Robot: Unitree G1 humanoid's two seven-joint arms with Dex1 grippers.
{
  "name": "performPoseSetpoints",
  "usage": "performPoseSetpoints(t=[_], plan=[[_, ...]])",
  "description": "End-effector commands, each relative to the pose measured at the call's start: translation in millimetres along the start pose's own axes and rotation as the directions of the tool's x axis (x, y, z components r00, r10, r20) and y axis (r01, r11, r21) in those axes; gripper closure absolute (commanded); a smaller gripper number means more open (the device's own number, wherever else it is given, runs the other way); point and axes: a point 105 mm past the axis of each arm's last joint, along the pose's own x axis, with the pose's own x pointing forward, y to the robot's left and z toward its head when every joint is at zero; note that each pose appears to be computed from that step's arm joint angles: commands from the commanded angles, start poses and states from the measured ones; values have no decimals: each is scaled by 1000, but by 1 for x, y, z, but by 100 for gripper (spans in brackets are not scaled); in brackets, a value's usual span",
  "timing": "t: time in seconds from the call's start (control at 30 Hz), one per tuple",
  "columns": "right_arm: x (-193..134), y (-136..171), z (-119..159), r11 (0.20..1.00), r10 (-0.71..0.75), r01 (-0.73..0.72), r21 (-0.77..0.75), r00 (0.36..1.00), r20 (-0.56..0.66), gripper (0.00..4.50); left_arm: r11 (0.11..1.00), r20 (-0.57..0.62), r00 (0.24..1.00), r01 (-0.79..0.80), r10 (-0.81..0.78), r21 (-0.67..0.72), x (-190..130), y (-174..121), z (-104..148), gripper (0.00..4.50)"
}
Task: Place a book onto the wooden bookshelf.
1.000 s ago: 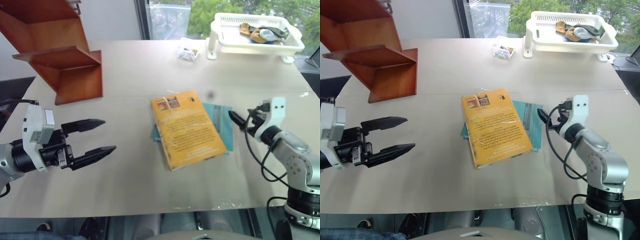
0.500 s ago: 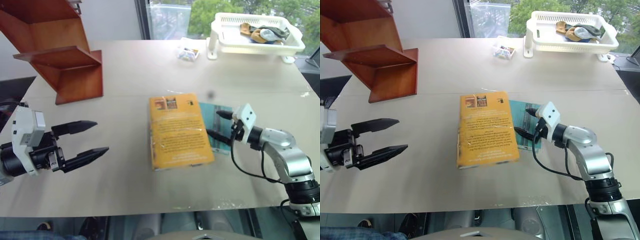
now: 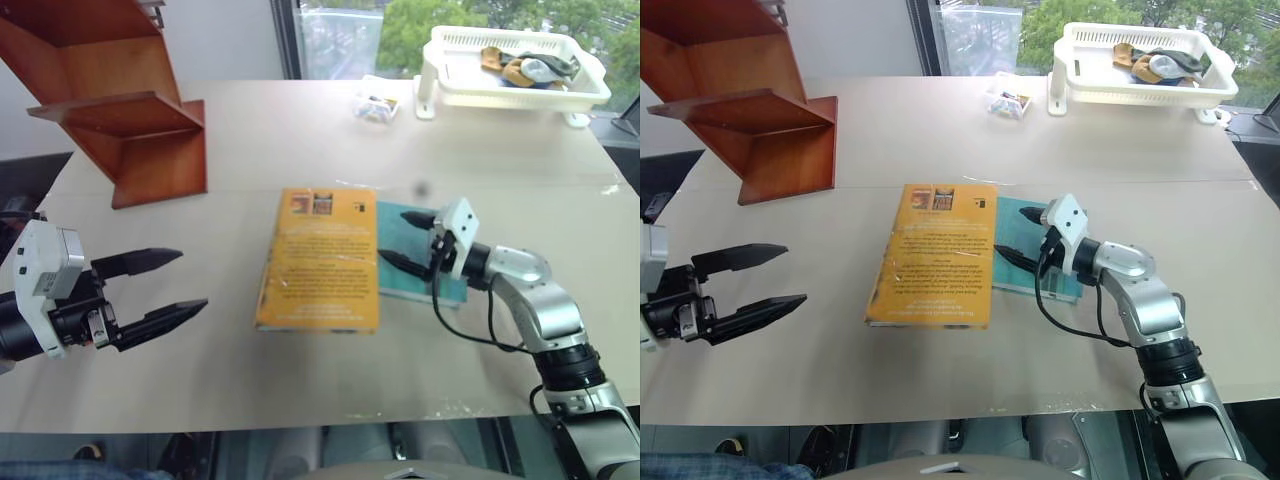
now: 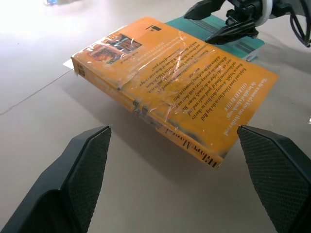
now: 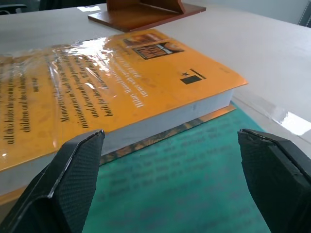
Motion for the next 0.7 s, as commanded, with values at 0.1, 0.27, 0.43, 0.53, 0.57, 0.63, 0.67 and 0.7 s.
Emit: performPoseSetpoints(t=[0.1,0.27,0.43,0.53,0.57,0.63,0.67,0.7], plan=[[2,-8,11,998,-21,22,-50,999,37,0,999,12,999,-45,45,24,-6,5,5,11],[-15,-16,12,996,-60,61,-63,998,24,0,994,63,993,-96,100,-59,-6,14,-5,11],[-52,-22,20,994,-96,96,-58,995,-1,0,973,64,986,-139,153,-185,11,35,-37,11],[-71,-14,30,997,-70,70,-41,998,-2,0,945,119,983,-97,141,-314,25,50,-43,11],[-76,-10,34,998,-57,57,-38,998,-3,0,934,152,981,-57,118,-353,30,52,-42,11],[-83,-2,41,999,-32,32,-38,999,4,0,908,206,974,0,95,-419,39,56,-41,11],[-87,2,44,999,-24,24,-37,1000,5,0,890,220,971,20,91,-456,44,59,-43,11],[-89,5,47,999,-20,20,-35,1000,6,0,868,228,970,43,83,-495,49,60,-45,11]])
